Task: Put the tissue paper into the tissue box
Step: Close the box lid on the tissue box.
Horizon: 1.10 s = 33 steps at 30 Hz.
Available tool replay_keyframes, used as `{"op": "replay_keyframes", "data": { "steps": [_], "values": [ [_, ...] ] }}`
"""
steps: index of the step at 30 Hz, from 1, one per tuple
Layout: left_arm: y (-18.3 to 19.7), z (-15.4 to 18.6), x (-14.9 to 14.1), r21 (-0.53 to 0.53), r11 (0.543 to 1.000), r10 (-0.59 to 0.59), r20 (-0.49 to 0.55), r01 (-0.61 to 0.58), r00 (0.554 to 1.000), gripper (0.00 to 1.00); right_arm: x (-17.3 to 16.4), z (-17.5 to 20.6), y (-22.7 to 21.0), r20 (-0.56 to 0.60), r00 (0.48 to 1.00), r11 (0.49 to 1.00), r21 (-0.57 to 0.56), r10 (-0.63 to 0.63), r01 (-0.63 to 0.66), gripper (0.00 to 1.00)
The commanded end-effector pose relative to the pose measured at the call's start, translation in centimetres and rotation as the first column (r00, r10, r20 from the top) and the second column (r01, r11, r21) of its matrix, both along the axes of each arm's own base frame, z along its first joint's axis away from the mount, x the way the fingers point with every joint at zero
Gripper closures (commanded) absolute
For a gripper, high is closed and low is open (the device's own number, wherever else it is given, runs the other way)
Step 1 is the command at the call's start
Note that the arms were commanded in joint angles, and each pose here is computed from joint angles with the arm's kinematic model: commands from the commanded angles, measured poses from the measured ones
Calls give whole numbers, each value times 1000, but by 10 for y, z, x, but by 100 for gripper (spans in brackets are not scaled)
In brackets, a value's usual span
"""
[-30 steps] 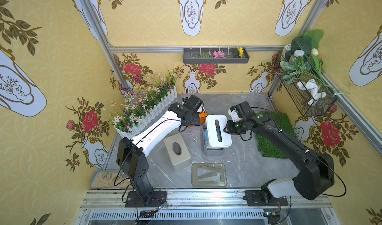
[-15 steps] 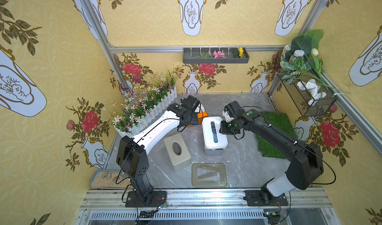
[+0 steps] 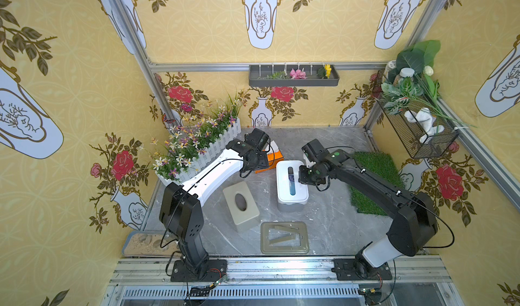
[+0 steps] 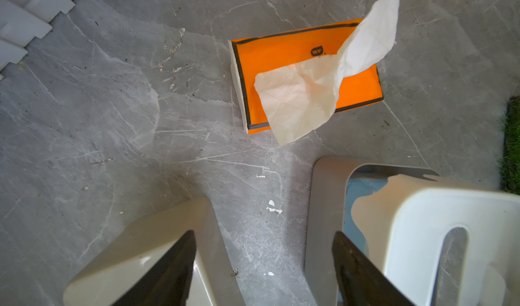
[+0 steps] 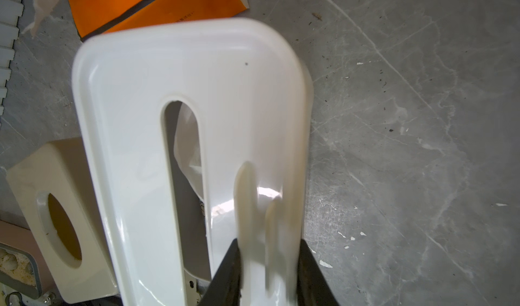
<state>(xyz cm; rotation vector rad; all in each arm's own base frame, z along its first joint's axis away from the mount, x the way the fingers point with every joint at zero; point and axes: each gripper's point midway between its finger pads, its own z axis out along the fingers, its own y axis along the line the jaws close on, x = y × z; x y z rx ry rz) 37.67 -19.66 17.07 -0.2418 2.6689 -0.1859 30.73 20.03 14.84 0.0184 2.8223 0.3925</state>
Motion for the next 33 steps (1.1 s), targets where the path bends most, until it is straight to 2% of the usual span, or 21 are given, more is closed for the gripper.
{"op": "replay_keyframes", "data": {
  "steps": [1, 8, 33],
  "values": [
    [-1, -7, -1, 0, 1000, -19, -15, 19, 1000, 22, 0, 0, 1, -11, 1000, 1000, 4, -9, 9, 90],
    [-1, -12, -4, -8, 1000, -22, -22, 21, 1000, 22, 1, -6, 1, -40, 999, 1000, -6, -5, 5, 90],
    [4, -10, -4, -3, 1000, -27, -28, 27, 999, 22, 11, -11, -4, -35, 999, 1000, 6, 19, -19, 91]
  ]
}}
